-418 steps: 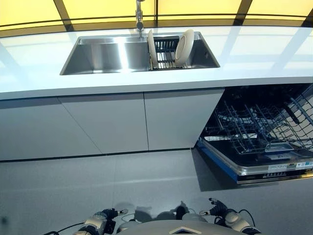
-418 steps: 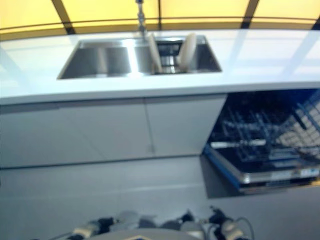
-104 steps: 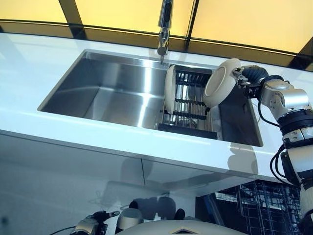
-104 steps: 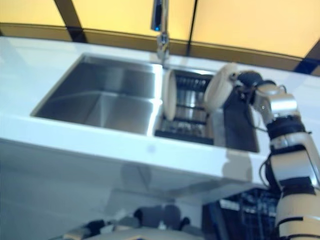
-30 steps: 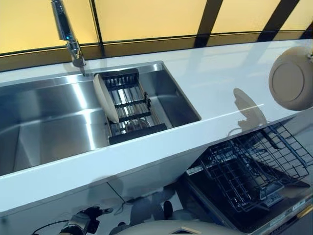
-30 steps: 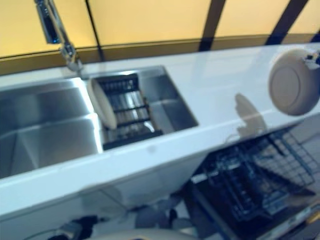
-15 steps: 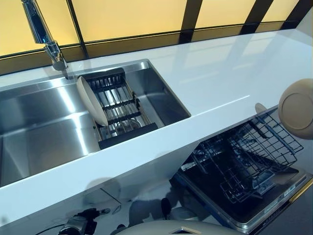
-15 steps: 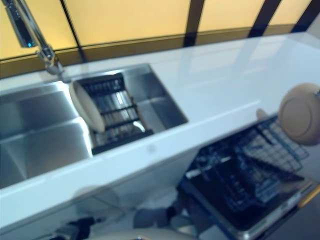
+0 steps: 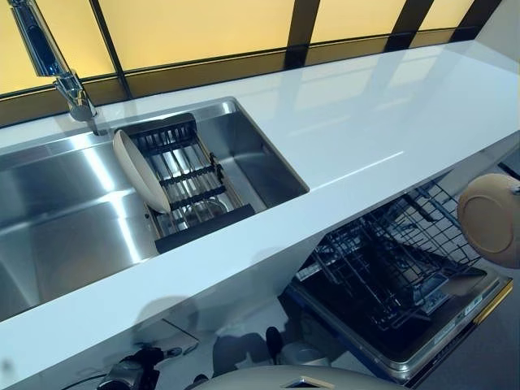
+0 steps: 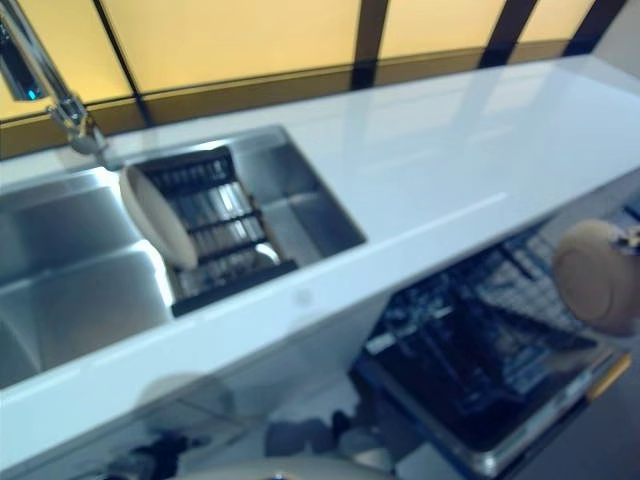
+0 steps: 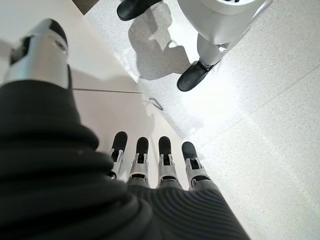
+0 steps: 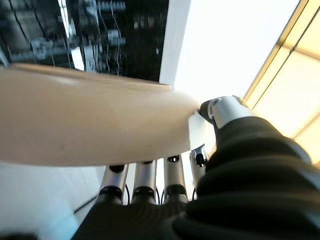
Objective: Take plates into dishwasher
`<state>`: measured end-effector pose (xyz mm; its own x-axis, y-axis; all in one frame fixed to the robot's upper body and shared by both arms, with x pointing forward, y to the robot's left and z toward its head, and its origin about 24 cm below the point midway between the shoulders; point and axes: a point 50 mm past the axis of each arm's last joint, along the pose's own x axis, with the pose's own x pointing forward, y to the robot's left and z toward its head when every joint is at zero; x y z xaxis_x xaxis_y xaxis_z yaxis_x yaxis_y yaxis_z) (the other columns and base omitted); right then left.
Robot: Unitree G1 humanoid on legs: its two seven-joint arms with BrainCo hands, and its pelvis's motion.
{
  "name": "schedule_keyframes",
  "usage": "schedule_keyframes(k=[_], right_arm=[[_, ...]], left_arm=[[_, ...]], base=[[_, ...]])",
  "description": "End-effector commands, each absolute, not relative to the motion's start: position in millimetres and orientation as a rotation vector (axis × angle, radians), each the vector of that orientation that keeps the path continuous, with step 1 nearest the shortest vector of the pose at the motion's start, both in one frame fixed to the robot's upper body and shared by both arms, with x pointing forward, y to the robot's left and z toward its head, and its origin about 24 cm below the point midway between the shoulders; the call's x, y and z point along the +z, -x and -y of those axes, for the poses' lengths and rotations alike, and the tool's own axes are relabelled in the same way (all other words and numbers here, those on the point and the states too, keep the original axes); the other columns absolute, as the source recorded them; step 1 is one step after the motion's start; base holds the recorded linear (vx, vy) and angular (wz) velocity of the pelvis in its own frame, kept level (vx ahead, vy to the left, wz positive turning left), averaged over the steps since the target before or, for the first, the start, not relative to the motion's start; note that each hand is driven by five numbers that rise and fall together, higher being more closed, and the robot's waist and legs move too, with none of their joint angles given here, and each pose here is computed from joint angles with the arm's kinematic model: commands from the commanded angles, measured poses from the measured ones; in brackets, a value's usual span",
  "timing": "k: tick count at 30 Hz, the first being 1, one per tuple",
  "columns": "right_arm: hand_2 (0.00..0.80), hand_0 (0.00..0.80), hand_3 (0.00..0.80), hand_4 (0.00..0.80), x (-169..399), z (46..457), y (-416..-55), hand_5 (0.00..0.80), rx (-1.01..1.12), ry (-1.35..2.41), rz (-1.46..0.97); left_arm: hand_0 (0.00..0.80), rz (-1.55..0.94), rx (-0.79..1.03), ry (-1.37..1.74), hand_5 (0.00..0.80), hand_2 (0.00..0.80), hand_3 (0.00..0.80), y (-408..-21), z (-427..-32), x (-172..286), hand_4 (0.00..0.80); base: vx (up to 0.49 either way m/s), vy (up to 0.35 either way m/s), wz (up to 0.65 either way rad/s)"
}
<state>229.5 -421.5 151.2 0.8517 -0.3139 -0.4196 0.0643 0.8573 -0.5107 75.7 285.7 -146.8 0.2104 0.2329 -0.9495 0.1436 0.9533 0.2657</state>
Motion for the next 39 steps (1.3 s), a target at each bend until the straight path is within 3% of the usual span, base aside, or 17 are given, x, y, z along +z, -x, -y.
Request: schedule_keyframes(k=[1,14,39], right_arm=[[0.800,0.800,0.800,0.800,179,412,-242,0.800,-0.202,0.540,-0.327],[0.800,0.800,0.800,0.800,134,390,-246,0.800,-0.116,0.482,-0.378],[0.800,0.800,0.800,0.800,99,352,-264,0.800,0.001,0.428,-0.406]], left_arm=[[0.000,-1.355,0.119,-0.333,0.000,0.000,0.000,-78,-303,-141,0.000],[0.000,-1.331,0.095,-0.332,0.000,0.000,0.000,-84,-302,-139,0.000],[0.000,-1.303,0.059,-0.325,0.000,0.000,0.000,-93,-295,-137,0.000]], base=[[0.000,0.000,0.00],[0.000,0.000,0.00],[-0.001,0.001,0.00]])
